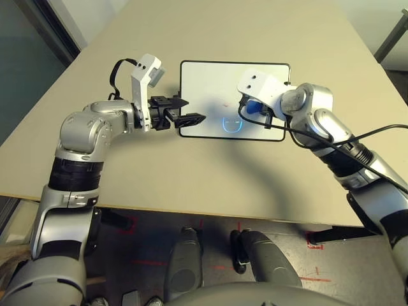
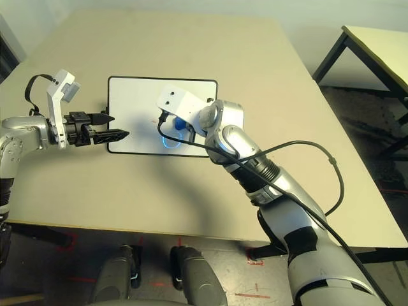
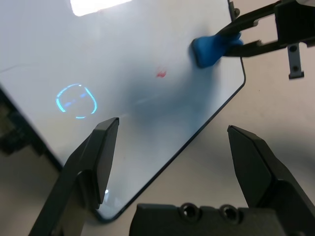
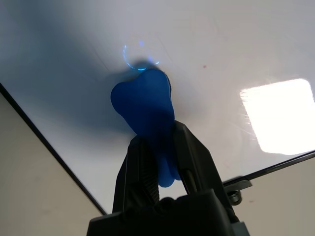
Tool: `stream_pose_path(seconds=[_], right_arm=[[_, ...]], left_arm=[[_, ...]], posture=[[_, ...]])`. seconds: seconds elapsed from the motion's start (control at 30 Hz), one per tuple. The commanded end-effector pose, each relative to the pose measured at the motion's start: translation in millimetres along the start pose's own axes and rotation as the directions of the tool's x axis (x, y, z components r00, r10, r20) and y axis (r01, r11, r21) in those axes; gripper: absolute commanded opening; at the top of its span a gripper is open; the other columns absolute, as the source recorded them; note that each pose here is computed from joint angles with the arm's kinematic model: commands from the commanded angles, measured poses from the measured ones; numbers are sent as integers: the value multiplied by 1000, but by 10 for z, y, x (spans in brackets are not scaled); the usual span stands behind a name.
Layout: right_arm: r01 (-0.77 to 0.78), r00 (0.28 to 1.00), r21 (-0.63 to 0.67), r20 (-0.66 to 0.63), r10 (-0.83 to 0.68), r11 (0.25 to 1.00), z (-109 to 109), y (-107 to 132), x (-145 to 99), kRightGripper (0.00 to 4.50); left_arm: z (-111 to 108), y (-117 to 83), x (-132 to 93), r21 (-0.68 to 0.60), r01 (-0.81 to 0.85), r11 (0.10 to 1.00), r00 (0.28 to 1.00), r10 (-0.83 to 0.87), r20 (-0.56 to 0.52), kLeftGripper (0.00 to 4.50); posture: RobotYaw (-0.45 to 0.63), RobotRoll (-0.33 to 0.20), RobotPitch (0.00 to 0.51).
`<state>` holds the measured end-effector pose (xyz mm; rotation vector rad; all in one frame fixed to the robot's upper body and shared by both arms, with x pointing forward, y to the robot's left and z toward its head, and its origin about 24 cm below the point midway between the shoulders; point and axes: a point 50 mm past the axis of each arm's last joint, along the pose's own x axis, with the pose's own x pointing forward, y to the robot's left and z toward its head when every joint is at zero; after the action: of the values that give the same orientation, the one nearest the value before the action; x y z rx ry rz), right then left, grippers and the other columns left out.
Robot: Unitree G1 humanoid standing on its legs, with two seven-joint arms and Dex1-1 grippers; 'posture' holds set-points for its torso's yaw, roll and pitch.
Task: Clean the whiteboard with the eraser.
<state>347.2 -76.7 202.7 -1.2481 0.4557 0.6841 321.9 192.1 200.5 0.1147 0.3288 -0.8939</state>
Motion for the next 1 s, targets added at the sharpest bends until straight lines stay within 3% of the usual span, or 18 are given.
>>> stream_pose_path(seconds=[0.03,0.3,0.63,0.77,1.0], right_arm=[[-28,1000,-8,-2,28,1000,138,66,39,600],[-39,996,-31,78,42,999,405,107,68,599],[-59,993,-40,102,63,997,480,180,217,599],[-60,995,-32,79,63,998,373,175,291,599],[-50,999,16,-13,51,999,-113,122,335,599]], left_arm=[[-16,-12,25,7,13,1000,1000,-13,-14,4500],[-38,-35,-3,2,7,1000,1000,-7,-16,4500],[-76,-59,-17,-9,3,1000,1000,-3,-21,4500],[-85,-64,-9,-13,4,1000,1000,-4,-23,4500],[-95,-63,16,-15,8,1000,1000,-8,-27,4500]], posture=[[-80,0,170],[-54,0,170],[-50,0,182],[-57,0,186],[-78,0,192]])
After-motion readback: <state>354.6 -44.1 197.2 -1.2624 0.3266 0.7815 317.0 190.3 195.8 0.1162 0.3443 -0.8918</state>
